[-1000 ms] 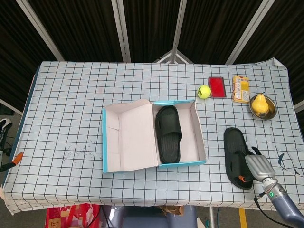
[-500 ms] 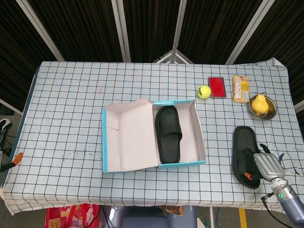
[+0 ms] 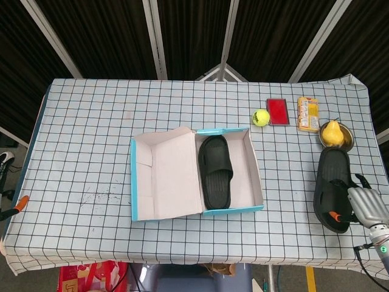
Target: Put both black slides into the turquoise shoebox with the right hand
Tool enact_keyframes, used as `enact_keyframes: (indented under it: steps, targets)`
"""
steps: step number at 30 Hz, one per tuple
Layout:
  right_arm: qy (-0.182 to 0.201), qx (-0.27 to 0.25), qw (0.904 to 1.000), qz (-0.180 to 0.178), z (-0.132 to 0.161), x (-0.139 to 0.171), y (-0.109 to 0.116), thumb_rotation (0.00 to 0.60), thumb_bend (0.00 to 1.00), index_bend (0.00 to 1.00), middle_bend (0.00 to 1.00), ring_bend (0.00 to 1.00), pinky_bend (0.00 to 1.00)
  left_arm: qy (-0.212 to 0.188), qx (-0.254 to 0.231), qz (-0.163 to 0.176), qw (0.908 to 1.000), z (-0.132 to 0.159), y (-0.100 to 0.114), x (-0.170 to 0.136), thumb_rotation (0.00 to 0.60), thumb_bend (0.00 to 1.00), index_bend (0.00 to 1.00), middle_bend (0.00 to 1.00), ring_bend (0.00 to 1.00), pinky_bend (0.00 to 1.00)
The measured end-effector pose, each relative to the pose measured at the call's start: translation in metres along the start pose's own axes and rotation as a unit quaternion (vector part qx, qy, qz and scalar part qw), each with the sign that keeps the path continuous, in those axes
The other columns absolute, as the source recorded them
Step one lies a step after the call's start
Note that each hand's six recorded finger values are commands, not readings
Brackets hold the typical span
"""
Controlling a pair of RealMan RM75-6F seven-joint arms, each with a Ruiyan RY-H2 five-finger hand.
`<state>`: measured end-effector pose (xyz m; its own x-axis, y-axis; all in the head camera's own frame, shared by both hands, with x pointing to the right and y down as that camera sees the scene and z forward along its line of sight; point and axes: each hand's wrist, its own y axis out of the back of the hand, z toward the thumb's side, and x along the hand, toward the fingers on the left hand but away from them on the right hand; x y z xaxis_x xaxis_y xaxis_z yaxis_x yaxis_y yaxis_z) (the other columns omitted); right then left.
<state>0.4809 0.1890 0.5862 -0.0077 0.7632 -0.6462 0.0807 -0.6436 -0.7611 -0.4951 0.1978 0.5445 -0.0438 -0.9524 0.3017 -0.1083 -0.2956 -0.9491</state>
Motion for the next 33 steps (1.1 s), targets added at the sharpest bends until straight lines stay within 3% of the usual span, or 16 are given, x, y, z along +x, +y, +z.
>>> enact_keyframes:
  steps: [8, 12, 16, 24, 33]
  targets:
    - [0.019, -0.035, 0.9975, -0.059, 0.009, -0.009, 0.069, 0.6, 0.36, 0.28, 0.46, 0.41, 0.0, -0.001, -0.001, 0.001, 1.0, 0.0, 0.001, 0.0, 0.6, 0.31, 0.01, 0.0, 0.0, 0.0]
    - [0.047, -0.08, 0.9939, -0.059, 0.029, -0.02, 0.094, 0.6, 0.36, 0.28, 0.46, 0.41, 0.0, 0.001, -0.002, 0.003, 1.0, -0.002, 0.002, 0.001, 0.6, 0.31, 0.01, 0.0, 0.0, 0.0]
    - [0.093, -0.121, 0.9874, -0.041, 0.066, -0.04, 0.115, 0.6, 0.36, 0.28, 0.46, 0.41, 0.0, 0.003, -0.004, 0.004, 1.0, -0.004, 0.002, 0.002, 0.6, 0.31, 0.01, 0.0, 0.0, 0.0]
    - [0.168, -0.151, 0.9742, -0.007, 0.144, -0.071, 0.126, 0.6, 0.38, 0.28, 0.46, 0.41, 0.0, 0.007, -0.006, 0.003, 1.0, -0.007, 0.003, 0.002, 0.6, 0.31, 0.01, 0.0, 0.0, 0.0]
    - [0.243, -0.186, 0.9515, 0.033, 0.21, -0.081, 0.106, 0.6, 0.38, 0.29, 0.46, 0.41, 0.0, 0.009, -0.004, 0.003, 0.9999, -0.009, 0.002, 0.004, 0.6, 0.31, 0.01, 0.0, 0.0, 0.0]
